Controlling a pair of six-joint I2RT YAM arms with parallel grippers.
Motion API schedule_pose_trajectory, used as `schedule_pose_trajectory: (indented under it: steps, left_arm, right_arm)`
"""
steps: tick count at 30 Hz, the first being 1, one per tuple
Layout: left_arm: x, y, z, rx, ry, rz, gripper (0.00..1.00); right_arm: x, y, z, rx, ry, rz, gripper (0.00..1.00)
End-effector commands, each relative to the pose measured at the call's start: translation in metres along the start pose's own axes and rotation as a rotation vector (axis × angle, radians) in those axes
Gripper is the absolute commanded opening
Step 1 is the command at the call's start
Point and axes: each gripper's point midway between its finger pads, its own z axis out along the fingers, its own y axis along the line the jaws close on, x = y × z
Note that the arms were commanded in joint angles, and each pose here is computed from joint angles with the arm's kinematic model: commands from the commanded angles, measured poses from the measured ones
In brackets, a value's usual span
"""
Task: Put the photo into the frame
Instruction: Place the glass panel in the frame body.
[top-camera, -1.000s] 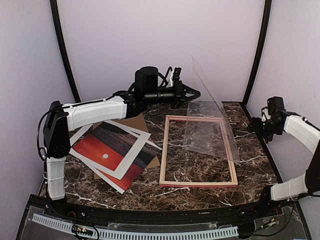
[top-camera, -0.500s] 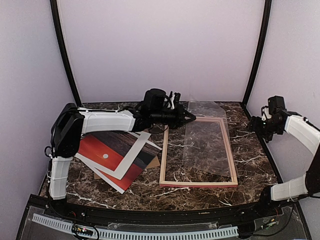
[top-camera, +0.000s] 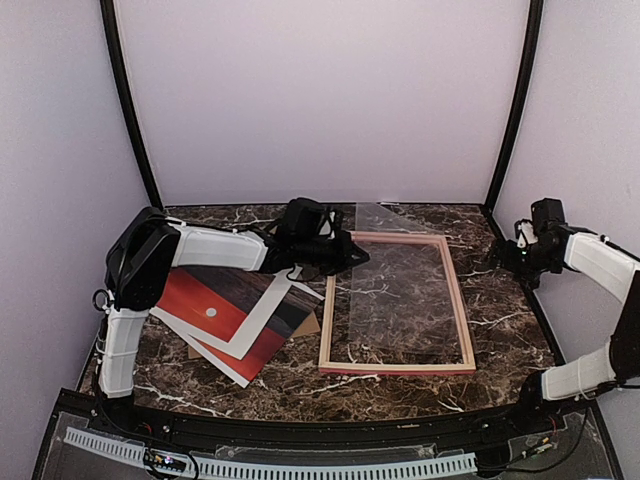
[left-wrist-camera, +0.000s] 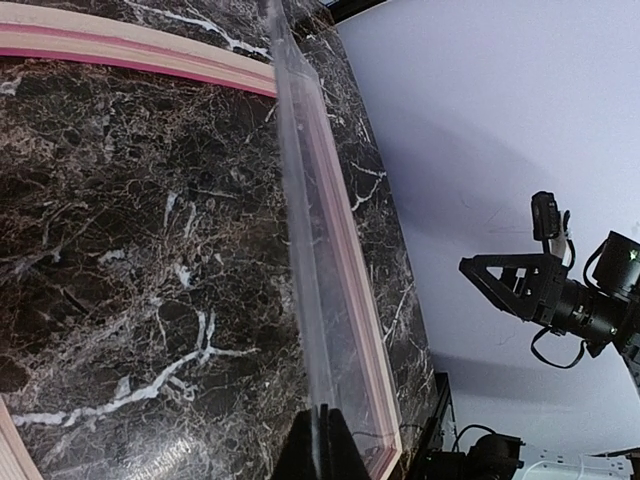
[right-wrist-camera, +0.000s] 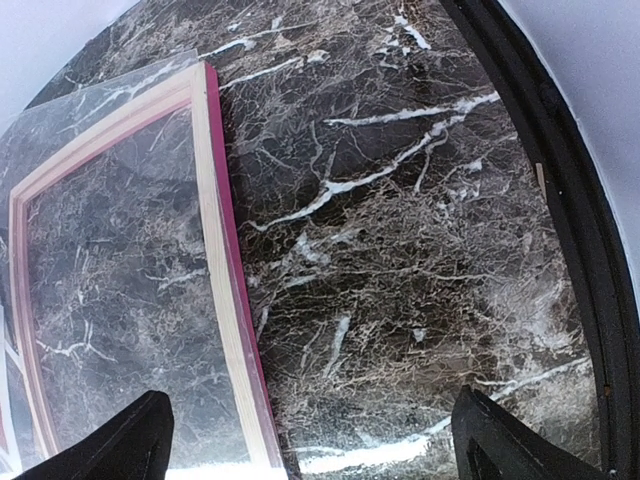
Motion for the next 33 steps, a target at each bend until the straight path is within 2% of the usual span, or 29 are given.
schedule_pose_trajectory:
  steps: [1, 33]
  left_arm:
    - [-0.004, 0.003, -0.005, -0.013, -0.008, 0.04, 0.0]
    - [0.002, 0.024, -0.004, -0.08, 0.061, 0.087, 0.0]
  right_arm:
    - [-0.006, 0.003, 0.0, -0.019, -0.03, -0.016, 0.99]
    - [-0.001, 0.002, 0.006, -0.021, -0.011, -0.029, 0.99]
